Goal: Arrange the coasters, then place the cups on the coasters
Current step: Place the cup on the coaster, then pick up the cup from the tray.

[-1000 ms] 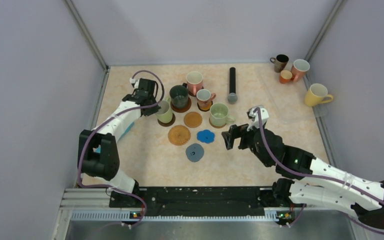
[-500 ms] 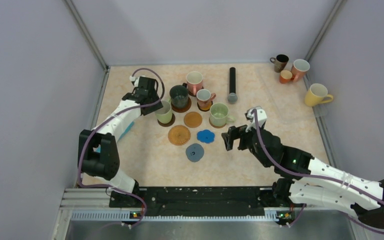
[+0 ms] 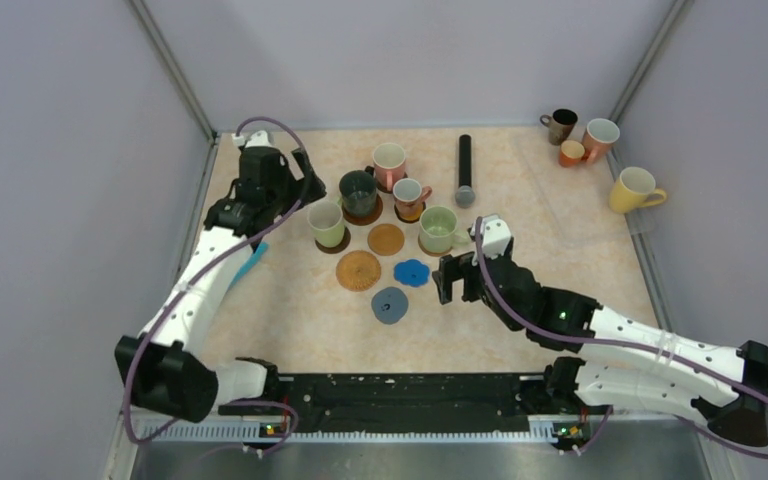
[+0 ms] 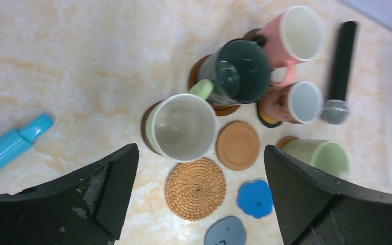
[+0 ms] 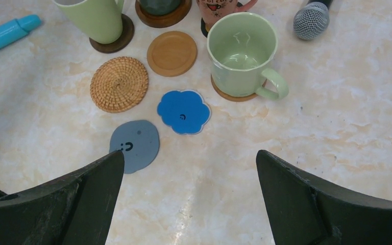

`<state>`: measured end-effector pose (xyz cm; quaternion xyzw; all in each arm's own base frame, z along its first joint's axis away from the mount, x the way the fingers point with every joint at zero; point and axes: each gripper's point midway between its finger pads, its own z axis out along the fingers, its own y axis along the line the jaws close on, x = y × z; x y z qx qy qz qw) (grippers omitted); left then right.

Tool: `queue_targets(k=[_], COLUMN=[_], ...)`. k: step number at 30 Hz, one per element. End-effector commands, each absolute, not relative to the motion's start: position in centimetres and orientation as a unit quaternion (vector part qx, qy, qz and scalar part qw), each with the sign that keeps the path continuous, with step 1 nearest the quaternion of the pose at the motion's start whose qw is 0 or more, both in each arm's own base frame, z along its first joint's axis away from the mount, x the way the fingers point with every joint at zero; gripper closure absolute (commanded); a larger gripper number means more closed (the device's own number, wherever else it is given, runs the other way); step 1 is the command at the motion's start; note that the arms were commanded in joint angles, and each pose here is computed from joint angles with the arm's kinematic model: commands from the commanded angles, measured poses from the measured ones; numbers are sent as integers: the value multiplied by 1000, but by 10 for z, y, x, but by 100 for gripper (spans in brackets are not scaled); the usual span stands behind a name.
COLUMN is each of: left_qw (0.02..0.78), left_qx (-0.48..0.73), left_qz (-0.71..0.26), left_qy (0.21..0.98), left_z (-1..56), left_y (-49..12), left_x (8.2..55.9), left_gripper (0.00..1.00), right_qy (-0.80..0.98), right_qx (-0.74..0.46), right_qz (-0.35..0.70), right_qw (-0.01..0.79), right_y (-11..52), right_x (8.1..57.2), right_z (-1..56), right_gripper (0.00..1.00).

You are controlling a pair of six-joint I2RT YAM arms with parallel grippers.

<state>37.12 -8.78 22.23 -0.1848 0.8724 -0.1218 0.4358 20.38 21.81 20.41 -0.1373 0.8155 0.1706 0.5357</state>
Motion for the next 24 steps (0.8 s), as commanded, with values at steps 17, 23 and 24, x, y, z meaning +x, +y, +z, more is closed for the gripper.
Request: queue_targets(k=[17, 23, 24], left_qw=[484, 515, 517], left_qx=[49, 63, 66], left_qz=[-274, -269, -268], left_qy=[829, 811, 810], left_z=[266, 265, 263], left_y=[-134, -134, -134], left_x=[265, 250, 248], left_gripper=[1, 1, 1], right_qy=[765, 772, 773], right_qx=[-33, -21, -17], right_qz=[81, 26, 18], right_qw=[638, 635, 633], right_y=[201, 183, 179], right_x=[283, 319, 325], right_z=[274, 279, 276], right_gripper=[1, 2, 2])
